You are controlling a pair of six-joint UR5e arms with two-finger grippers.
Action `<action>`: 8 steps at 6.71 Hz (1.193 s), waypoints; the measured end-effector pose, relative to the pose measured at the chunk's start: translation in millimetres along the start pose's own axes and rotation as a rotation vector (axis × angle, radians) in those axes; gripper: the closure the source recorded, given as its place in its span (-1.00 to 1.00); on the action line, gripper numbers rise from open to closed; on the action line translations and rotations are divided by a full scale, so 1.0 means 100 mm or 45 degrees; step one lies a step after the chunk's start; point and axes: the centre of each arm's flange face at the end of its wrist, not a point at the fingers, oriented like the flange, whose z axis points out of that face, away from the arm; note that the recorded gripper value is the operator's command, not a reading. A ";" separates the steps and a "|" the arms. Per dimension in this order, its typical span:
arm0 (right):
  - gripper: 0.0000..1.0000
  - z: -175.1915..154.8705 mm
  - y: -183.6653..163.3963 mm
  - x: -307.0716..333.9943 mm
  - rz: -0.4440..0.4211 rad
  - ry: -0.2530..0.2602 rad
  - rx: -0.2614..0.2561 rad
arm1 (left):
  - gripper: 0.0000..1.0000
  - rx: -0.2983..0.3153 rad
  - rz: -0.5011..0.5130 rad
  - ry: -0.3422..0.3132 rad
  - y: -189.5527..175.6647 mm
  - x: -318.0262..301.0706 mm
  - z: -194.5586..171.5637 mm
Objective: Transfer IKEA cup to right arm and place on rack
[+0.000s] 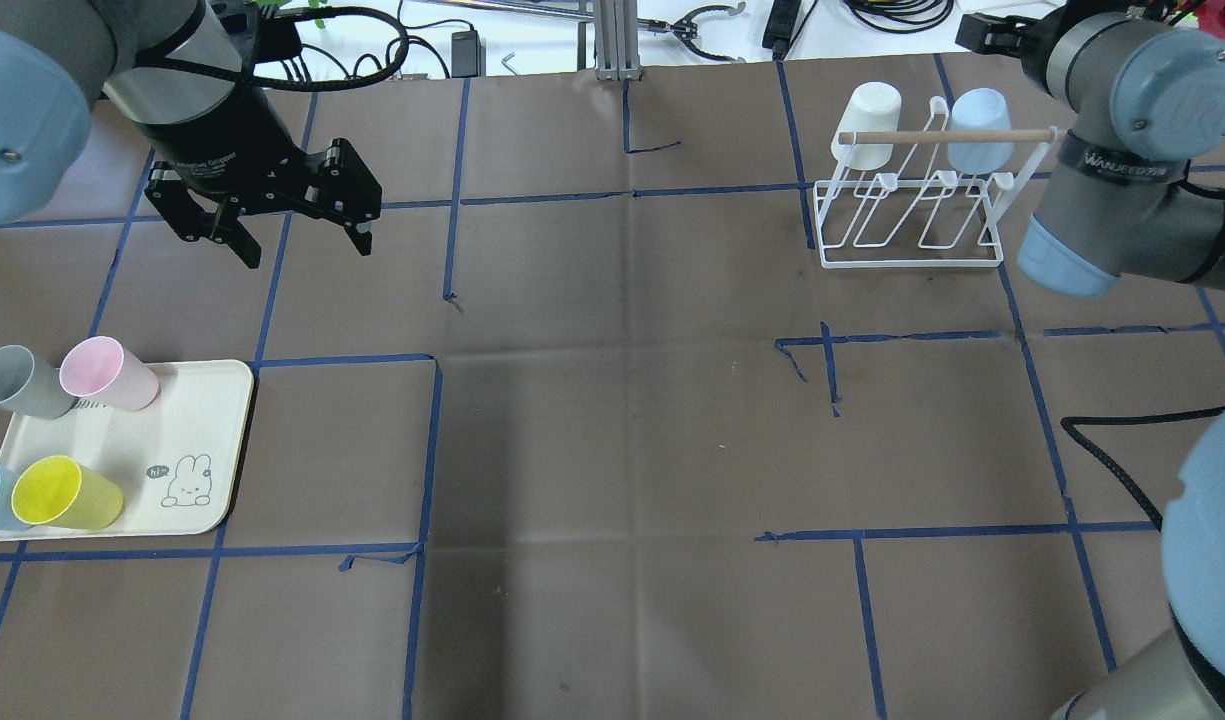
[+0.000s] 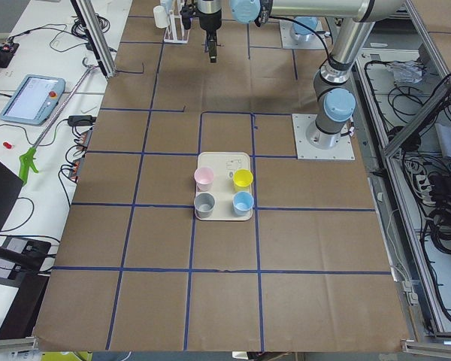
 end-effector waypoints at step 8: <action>-1.00 -1.34 -0.10 -1.34 -0.107 -0.083 -0.996 | -0.99 0.020 0.002 0.001 -0.02 0.00 0.00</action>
